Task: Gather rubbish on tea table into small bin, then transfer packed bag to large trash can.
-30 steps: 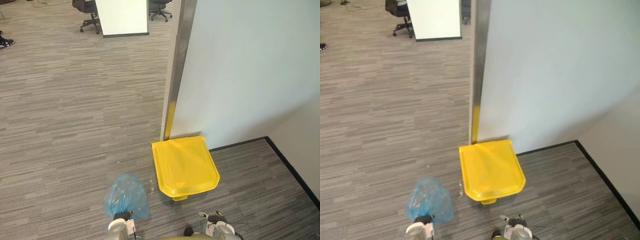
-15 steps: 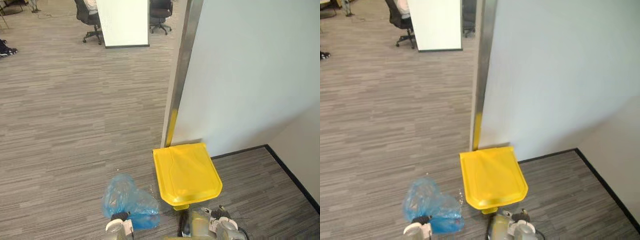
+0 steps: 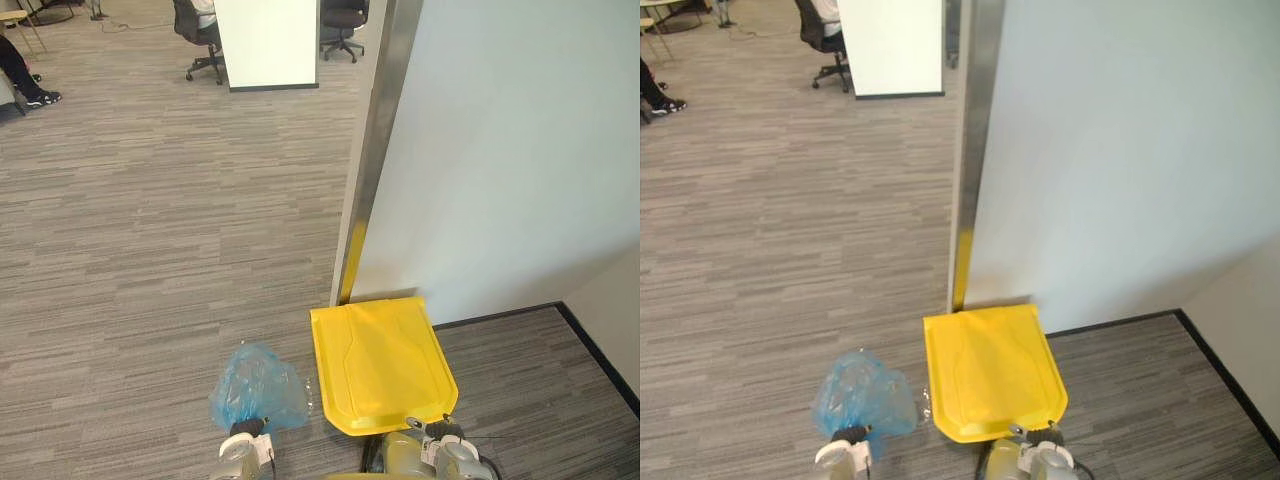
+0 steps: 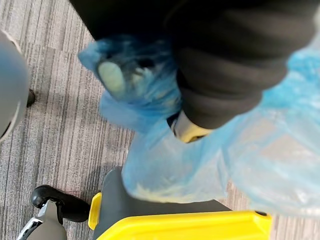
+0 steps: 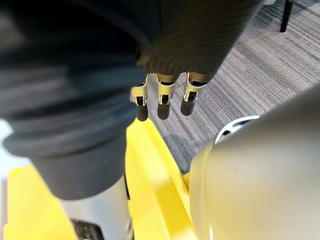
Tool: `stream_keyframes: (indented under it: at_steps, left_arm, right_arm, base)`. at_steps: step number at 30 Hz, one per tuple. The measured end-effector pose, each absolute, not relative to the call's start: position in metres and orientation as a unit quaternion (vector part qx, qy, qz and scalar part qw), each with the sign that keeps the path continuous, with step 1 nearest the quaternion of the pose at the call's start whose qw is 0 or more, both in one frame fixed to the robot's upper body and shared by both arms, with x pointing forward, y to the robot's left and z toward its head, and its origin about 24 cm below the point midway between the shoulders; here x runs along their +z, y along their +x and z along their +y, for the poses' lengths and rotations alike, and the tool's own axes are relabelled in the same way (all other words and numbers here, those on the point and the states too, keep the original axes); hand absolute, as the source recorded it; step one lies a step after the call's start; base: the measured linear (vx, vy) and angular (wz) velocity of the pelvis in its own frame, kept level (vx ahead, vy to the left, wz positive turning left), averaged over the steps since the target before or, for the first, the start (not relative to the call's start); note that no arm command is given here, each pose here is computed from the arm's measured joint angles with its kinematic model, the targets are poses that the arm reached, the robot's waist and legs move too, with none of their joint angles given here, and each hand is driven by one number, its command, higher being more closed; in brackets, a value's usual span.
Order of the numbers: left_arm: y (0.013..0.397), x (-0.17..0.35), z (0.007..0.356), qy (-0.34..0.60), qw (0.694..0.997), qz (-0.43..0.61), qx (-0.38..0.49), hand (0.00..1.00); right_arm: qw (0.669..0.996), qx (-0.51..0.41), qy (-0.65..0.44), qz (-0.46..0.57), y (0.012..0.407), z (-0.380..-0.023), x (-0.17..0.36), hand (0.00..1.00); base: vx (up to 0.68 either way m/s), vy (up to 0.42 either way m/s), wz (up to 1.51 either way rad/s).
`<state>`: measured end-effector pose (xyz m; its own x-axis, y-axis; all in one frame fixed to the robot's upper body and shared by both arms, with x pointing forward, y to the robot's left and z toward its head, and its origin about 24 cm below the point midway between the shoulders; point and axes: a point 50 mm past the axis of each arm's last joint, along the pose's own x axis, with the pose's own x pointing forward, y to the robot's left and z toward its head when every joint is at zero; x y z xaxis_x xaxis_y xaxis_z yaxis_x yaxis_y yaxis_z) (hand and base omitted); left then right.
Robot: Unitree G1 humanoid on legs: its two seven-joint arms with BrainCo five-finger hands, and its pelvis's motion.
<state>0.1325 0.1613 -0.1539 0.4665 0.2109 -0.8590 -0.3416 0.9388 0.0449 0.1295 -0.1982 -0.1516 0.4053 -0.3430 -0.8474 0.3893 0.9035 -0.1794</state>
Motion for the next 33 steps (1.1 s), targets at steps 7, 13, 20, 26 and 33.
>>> stream_keyframes:
  at_steps: [7, 13, 20, 26, 33]
  left_arm:
    - [0.131, -0.155, 0.156, -0.052, 0.855, 0.496, 0.141, 1.00]
    - [0.138, -0.150, 0.171, -0.049, 0.863, 0.477, 0.163, 1.00]
    - [0.118, -0.158, 0.182, -0.023, 0.845, 0.510, 0.158, 1.00]
    - [0.111, -0.161, 0.180, -0.009, 0.839, 0.526, 0.142, 1.00]
    - [0.116, -0.160, 0.184, -0.011, 0.841, 0.521, 0.147, 1.00]
  right_arm:
    - [0.837, -0.211, 0.016, 0.504, 0.126, -0.197, -0.153, 0.00]
    - [0.842, -0.209, 0.035, 0.496, 0.132, -0.183, -0.151, 0.00]
    - [0.815, -0.214, 0.055, 0.535, 0.115, -0.179, -0.161, 0.00]
    - [0.795, -0.240, 0.034, 0.556, 0.094, -0.206, -0.164, 0.00]
    - [0.792, -0.249, 0.042, 0.556, 0.093, -0.207, -0.164, 0.00]
  base:
    - [0.03, 0.088, -0.07]
    - [-0.01, 0.085, -0.04]
    - [0.04, -0.030, -0.10]
    - [0.02, -0.011, 0.12]
    - [-0.03, 0.037, -0.02]
